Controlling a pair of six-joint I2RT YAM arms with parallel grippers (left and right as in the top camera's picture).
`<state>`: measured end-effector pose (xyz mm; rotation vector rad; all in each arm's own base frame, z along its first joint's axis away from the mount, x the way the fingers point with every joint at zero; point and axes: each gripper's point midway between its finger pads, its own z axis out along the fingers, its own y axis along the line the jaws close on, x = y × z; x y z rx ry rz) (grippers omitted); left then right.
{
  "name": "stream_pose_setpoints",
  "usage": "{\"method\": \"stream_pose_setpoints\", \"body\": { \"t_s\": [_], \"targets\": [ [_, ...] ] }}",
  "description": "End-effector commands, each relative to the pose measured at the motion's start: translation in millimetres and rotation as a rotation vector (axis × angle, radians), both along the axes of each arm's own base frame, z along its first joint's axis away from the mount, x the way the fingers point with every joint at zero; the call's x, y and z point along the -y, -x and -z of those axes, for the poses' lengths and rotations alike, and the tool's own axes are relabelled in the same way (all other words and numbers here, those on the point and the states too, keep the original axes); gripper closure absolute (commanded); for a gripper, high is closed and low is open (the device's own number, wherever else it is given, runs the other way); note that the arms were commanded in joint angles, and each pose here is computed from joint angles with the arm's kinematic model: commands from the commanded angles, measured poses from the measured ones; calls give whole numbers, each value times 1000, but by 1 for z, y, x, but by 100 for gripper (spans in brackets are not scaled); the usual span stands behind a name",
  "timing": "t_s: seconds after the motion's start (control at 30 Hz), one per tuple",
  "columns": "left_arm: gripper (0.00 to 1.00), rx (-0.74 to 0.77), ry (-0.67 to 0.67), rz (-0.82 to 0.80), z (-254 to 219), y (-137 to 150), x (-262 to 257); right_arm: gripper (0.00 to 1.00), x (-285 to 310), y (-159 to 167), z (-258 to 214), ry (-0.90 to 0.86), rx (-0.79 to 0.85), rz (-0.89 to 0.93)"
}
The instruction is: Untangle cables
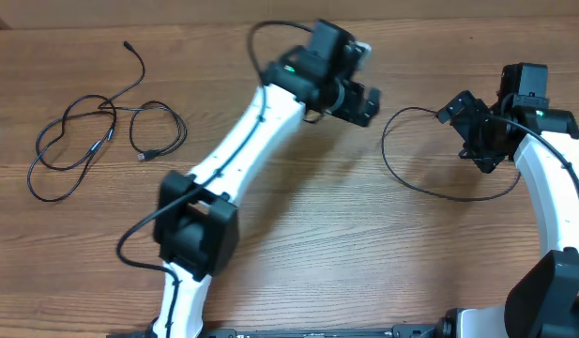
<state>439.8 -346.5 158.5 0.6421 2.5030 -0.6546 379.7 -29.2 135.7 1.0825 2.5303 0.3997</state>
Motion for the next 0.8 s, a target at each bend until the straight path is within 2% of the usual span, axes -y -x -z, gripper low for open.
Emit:
{"method": "stream_pose_setpoints", "body": {
  "t_s": [0.0,0.1,0.23,0.4,0.47,0.5,0.53,0.57,0.6,0.77],
  "targets": [
    [0,58,-123,-27,27,-6,7,0,5,-1,-1,12,1,20],
    [0,55,-168,-10,51,1,20,0,5,-1,-1,12,1,20],
    [0,-1,-153,51,86,13,42,0,5,-1,-1,12,1,20],
    [0,-33,-160,55,125,12,50,0,5,-1,-1,12,1,20],
    [4,-49,-156,32,138,10,52,0,5,-1,-1,12,1,20],
    [12,-57,-154,22,144,9,52,0,5,-1,-1,12,1,20],
    [27,-62,-154,19,147,9,52,0,5,-1,-1,12,2,20],
    [53,-65,-157,17,151,9,52,0,5,-1,-1,12,1,20],
    [96,-66,-157,17,151,9,52,0,5,-1,-1,12,1,20],
    [96,-55,-162,-15,125,1,37,0,5,-1,-1,12,1,20]
  ]
}}
